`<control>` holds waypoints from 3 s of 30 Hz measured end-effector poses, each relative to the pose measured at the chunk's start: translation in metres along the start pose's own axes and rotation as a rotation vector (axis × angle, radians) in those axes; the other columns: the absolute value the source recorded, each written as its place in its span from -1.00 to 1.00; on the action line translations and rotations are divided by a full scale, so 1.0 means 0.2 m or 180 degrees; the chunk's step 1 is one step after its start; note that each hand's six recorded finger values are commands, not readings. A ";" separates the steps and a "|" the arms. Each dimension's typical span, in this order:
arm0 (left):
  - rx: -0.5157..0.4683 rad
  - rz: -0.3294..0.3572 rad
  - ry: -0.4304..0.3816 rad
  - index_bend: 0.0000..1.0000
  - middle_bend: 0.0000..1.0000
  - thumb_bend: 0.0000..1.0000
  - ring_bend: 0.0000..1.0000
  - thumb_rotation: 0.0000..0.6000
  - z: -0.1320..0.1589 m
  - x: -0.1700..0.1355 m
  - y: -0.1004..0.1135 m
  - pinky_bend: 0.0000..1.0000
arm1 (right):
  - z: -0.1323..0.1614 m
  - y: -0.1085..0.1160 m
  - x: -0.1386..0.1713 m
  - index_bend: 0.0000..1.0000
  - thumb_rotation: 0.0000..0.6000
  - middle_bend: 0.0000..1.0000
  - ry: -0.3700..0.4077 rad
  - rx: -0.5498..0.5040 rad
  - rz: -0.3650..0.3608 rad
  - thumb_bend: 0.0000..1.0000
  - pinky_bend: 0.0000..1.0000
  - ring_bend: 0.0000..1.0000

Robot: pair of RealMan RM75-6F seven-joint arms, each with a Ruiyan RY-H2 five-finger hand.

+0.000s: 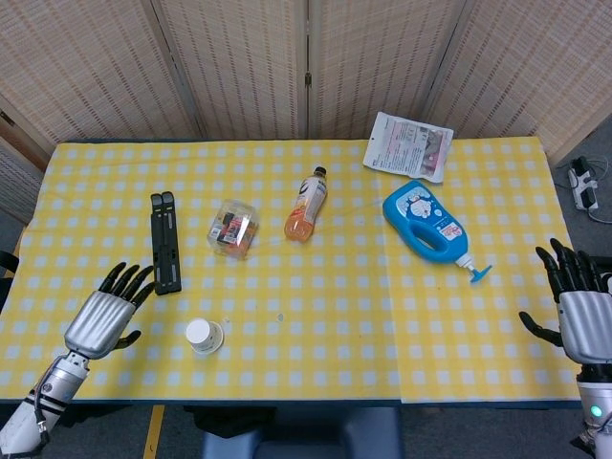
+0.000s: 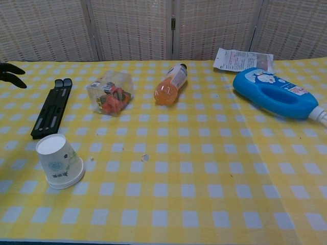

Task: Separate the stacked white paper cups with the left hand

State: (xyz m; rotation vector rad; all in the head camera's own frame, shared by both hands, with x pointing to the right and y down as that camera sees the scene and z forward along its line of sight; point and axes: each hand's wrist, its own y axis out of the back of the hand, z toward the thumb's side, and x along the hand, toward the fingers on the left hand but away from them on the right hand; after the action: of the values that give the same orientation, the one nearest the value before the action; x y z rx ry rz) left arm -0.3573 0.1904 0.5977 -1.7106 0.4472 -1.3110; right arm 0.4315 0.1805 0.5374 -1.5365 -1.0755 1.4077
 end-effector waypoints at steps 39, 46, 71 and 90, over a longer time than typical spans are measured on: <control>0.0151 -0.0513 -0.0752 -0.38 -0.82 -0.28 -0.86 1.00 0.33 0.18 -0.09 -1.00 | -0.04 -0.03 0.01 -1.00 1.00 -1.00 -0.0006 -0.0089 0.0005 -0.54 -1.00 -0.99; 0.0144 -0.0498 -0.0757 -0.34 -0.80 -0.28 -0.85 1.00 0.34 0.19 -0.09 -1.00 | -0.05 -0.04 0.01 -1.00 1.00 -1.00 -0.0019 -0.0092 0.0016 -0.54 -1.00 -1.00; 0.0127 -0.0351 -0.0790 -0.16 -0.70 -0.07 -0.79 1.00 0.35 0.20 -0.03 -1.00 | -0.05 -0.03 0.01 -1.00 1.00 -1.00 -0.0035 -0.0095 0.0000 -0.54 -1.00 -1.00; 0.0065 0.0132 -0.0555 -0.15 -0.69 -0.07 -0.79 1.00 0.23 0.14 0.28 -1.00 | -0.04 -0.02 0.01 -1.00 1.00 -1.00 -0.0006 -0.0105 -0.0011 -0.54 -1.00 -1.00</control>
State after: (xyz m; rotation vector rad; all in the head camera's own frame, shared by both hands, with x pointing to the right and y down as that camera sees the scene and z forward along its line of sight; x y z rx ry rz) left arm -0.2929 0.1607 0.5671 -1.7717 0.3648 -1.1223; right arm 0.4389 0.1828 0.5409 -1.5563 -1.1070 1.3959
